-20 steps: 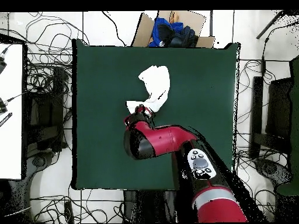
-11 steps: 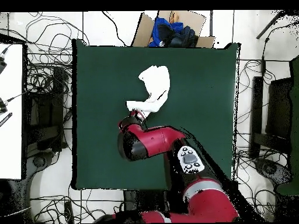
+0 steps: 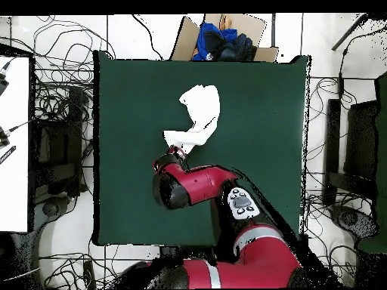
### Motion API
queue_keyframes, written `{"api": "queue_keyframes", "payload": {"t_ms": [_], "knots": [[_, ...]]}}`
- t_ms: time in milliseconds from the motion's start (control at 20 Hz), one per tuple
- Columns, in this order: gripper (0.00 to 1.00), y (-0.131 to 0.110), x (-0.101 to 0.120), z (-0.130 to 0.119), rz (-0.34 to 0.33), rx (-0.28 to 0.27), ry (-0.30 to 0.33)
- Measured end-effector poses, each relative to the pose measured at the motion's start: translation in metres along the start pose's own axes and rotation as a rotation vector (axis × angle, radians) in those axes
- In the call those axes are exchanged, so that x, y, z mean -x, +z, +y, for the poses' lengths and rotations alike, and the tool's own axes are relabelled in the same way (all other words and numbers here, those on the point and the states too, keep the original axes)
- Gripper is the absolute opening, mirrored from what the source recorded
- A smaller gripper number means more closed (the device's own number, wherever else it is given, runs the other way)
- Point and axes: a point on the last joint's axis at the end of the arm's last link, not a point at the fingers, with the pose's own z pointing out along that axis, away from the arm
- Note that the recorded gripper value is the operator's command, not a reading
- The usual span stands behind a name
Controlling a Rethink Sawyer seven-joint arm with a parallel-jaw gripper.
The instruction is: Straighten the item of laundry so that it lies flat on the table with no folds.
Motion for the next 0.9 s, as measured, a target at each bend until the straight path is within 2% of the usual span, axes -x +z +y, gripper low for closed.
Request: {"api": "queue_keyframes", "payload": {"t_ms": [400, 900], "knots": [[0.00, 0.005, -0.014, -0.003, -0.030, -0.040, -0.030], [0.00, 0.013, -0.017, -0.012, -0.097, -0.095, -0.034]]}}
